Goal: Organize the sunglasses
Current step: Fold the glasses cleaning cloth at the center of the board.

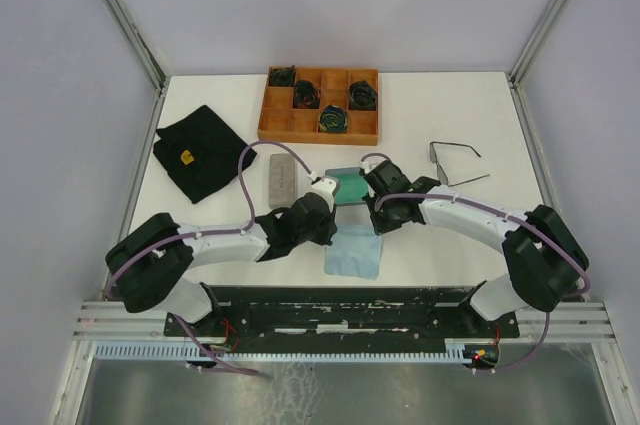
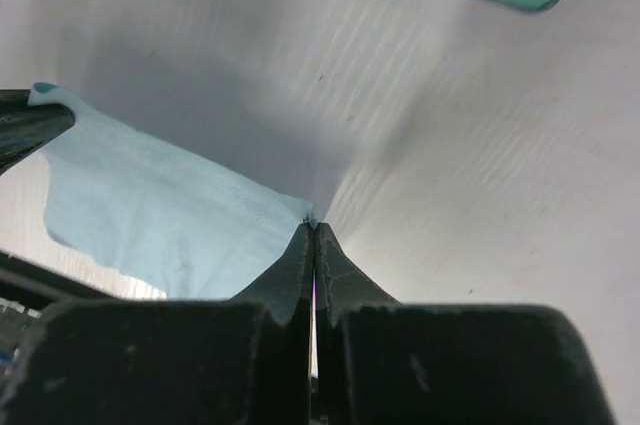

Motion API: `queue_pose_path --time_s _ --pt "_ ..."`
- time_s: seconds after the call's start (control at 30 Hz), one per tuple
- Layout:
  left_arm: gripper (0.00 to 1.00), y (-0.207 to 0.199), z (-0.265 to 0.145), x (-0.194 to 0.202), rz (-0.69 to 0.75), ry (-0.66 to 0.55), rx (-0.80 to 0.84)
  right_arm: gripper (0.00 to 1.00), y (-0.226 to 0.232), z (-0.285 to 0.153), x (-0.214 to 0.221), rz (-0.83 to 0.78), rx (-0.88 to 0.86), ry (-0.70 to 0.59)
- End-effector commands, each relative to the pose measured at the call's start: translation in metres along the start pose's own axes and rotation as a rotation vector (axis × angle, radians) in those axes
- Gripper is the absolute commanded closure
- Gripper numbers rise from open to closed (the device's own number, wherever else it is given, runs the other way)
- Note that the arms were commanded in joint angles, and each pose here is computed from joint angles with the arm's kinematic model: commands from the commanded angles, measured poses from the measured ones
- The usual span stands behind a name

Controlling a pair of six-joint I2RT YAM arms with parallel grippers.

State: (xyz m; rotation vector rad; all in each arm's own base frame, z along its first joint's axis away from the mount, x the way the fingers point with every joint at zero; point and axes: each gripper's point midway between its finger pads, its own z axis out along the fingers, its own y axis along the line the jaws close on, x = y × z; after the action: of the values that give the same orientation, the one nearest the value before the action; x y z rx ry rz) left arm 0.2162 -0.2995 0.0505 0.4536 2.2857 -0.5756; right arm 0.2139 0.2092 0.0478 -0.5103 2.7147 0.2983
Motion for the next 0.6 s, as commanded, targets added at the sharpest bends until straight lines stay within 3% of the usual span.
queue_pose_path --time_s 0.0,0.17,0.57 --pt "0.97 -0.002 0.019 -0.041 0.047 -0.14 0.026 1.0 -0.011 0.008 -0.041 -0.035 0.056 -0.148" --pt "0.97 0.007 0.031 -0.037 0.069 -0.134 0.007 1.0 -0.019 0.015 -0.049 -0.065 0.079 -0.184" --pt "0.97 0.0 0.015 -0.039 0.105 -0.286 0.127 1.0 -0.01 0.017 -0.05 -0.199 -0.017 -0.298"
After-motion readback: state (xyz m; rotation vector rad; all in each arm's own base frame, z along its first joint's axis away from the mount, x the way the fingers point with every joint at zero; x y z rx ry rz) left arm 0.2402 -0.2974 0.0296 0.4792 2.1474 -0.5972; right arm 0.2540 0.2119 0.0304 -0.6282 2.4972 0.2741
